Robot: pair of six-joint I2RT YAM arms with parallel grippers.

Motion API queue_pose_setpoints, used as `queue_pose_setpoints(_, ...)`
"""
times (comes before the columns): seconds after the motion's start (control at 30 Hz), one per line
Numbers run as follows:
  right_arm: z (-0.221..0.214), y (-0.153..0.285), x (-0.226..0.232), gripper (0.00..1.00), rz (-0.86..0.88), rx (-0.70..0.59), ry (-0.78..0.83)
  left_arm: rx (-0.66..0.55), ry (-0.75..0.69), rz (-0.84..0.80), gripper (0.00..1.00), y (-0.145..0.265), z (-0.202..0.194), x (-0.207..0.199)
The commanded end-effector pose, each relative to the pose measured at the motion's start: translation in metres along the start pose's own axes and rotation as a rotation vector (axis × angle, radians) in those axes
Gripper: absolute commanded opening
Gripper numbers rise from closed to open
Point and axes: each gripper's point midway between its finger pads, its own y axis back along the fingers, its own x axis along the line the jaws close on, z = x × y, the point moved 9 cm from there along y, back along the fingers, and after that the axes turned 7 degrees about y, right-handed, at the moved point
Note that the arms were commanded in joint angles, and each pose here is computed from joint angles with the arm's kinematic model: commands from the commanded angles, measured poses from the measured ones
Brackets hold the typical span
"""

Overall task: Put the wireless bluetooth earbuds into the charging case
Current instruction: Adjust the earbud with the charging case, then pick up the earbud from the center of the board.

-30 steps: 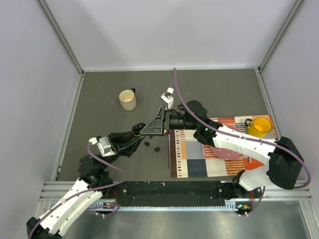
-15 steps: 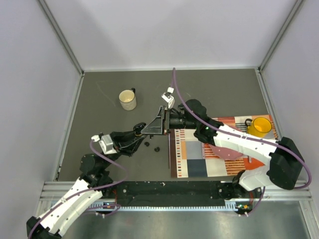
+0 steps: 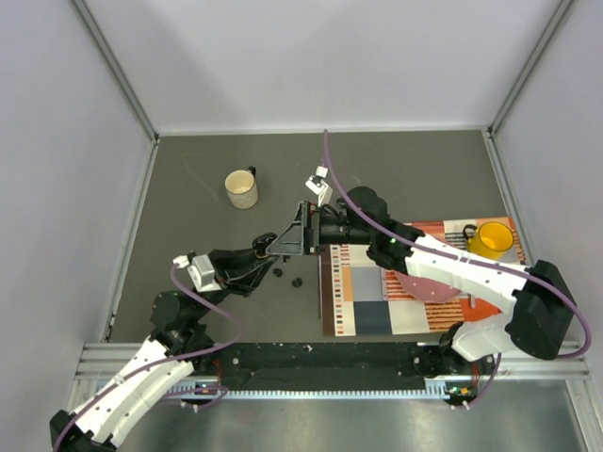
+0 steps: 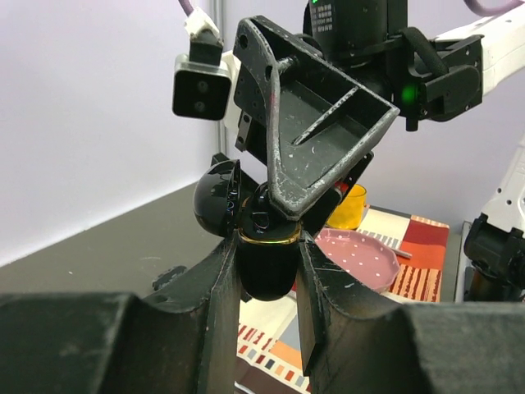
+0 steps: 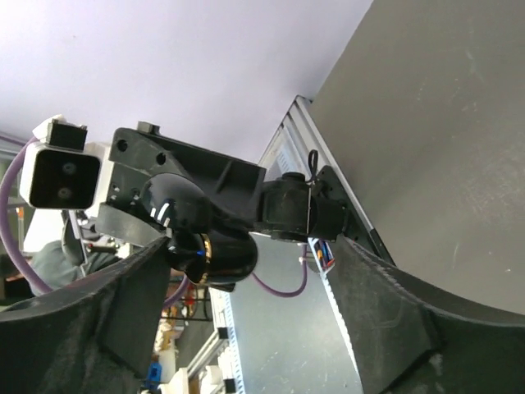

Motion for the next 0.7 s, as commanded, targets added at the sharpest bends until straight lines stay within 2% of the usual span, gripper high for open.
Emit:
queue_pose_setpoints(0.0, 0.019, 0.014, 0.026, 0.83, 0.028, -0.095, 0.124, -0.107, -0.033, 0.005, 0.0, 0.0, 0.02, -0.004)
queue_pose_setpoints(0.17, 0.024, 0.028, 0.035, 0.88, 0.007, -0.155, 0.205, -0.103, -0.035, 0.083, 0.0, 0.008, 0.014, 0.002)
queue_pose_setpoints(0.3, 0.028, 0.043, 0.034, 0.87, -0.069, -0.213, 0.245, -0.101, -0.055, 0.151, 0.0, 0.015, 0.013, 0.007)
queue_pose_setpoints(0.37, 0.024, 0.051, 0.02, 0.86, -0.178, -0.205, 0.228, -0.116, -0.07, 0.159, 0.0, 0.018, 0.017, 0.006)
queue_pose_setpoints(0.43, 0.027, 0.06, 0.002, 0.84, -0.317, -0.259, 0.188, -0.12, -0.081, 0.179, 0.0, 0.023, 0.019, 0.006)
queue_pose_setpoints(0.47, 0.022, 0.063, -0.012, 0.79, -0.406, -0.235, 0.12, -0.116, -0.084, 0.189, 0.0, 0.024, 0.019, 0.007)
queue_pose_setpoints(0.67, 0.02, 0.045, -0.066, 0.72, -0.671, -0.166, -0.029, -0.144, -0.098, 0.19, 0.0, 0.032, 0.031, 0.0)
